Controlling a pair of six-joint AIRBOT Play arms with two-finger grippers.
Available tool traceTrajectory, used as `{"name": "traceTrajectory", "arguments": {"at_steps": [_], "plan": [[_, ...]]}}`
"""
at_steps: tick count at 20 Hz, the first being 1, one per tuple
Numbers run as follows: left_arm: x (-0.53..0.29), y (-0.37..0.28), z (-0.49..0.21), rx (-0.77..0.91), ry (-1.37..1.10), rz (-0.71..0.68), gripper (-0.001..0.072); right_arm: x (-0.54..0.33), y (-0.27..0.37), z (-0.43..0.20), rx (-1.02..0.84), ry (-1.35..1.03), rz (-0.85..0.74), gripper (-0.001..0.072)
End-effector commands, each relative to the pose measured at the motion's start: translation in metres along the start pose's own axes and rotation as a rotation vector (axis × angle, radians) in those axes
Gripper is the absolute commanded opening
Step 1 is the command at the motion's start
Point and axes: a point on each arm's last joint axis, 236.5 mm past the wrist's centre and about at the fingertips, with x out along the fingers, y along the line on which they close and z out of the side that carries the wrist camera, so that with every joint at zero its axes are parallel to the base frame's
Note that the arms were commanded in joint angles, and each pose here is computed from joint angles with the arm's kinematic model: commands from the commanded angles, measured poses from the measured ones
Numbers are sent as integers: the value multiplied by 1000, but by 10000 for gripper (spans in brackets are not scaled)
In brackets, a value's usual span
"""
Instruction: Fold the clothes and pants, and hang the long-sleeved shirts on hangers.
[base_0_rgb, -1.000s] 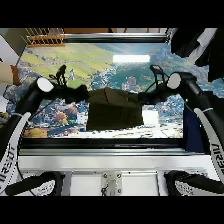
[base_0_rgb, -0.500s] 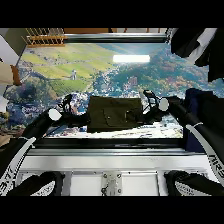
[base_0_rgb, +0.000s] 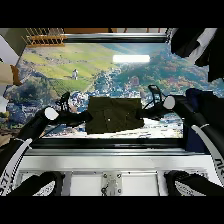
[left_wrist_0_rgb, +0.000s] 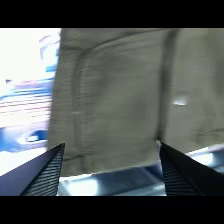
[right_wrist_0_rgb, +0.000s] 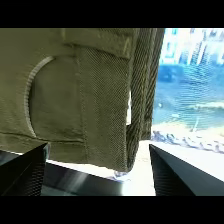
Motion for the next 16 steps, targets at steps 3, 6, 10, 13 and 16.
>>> {"name": "traceTrajectory", "arguments": {"at_steps": [3,6,10,13,16], "plan": [[-66,-44,32,76,-183,-93,286,-51,-42,17,87,-47,125,703],[-67,-66,17,143,-198,-131,26,-30,-49,17,139,-6,297,704],[-50,-91,-12,217,-112,-156,26,26,-51,14,157,75,425,704],[-38,-100,-20,223,-48,-153,26,53,-41,17,225,94,541,702],[-31,-105,-17,227,-1,-145,26,69,-35,11,222,137,549,703]]}}
